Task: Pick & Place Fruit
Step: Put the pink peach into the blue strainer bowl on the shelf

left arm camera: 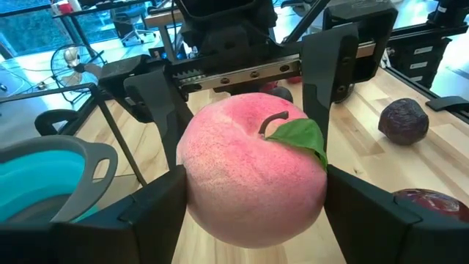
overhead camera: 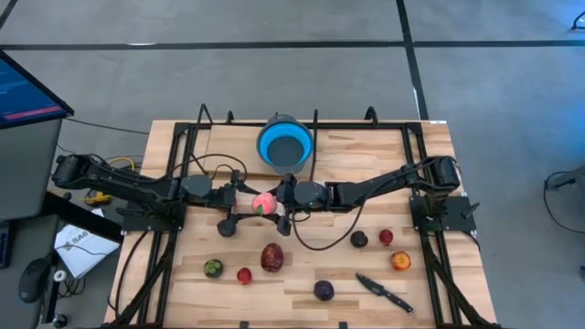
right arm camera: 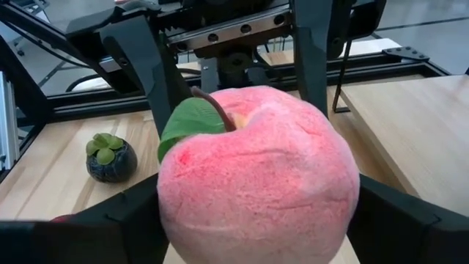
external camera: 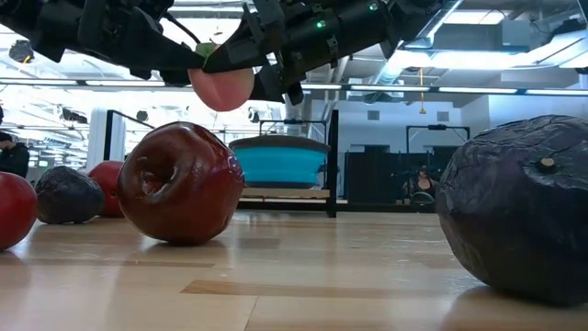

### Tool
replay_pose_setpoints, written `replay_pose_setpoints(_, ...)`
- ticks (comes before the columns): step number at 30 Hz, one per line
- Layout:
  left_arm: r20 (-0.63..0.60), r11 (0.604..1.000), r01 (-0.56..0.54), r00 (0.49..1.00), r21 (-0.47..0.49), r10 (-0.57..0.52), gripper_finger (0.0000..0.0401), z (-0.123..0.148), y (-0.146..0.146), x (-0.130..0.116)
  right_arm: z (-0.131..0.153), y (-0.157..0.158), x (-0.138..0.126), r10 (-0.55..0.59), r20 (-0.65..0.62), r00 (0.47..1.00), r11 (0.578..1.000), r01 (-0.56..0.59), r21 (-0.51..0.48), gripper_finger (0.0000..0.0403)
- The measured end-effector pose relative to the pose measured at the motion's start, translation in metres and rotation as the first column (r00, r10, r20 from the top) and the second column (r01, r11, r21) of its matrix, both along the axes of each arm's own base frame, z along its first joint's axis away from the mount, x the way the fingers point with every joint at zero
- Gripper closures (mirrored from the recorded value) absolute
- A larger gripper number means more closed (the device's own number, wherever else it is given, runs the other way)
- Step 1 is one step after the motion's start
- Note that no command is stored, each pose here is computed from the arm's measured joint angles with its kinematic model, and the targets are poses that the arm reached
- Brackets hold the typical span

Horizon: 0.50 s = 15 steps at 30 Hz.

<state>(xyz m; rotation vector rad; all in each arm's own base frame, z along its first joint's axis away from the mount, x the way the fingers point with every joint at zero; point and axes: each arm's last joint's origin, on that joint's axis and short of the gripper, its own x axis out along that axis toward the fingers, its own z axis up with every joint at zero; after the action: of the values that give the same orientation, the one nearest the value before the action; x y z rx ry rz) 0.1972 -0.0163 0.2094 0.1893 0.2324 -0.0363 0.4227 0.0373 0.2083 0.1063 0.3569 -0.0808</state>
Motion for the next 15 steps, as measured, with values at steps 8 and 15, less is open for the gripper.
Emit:
replay_pose_setpoints(8, 0.0, 0.999, -0.006, 1.0, -0.04, 0.006, 0.0114, 0.0, -0.0001, -0.0002, 0.0059, 0.0005, 0.0029, 0.001, -0.04, 0.999, 1.0, -0.001, -0.004, 0.0104)
replay_pose_setpoints(15, 0.032, 0.989, -0.019, 0.999, -0.144, 0.024, 0.0063, 0.0052, 0.0005, 0.0006, -0.0028, 0.0027, 0.0005, 0.008, -0.114, 0.993, 1.0, -0.011, -0.025, 0.0111)
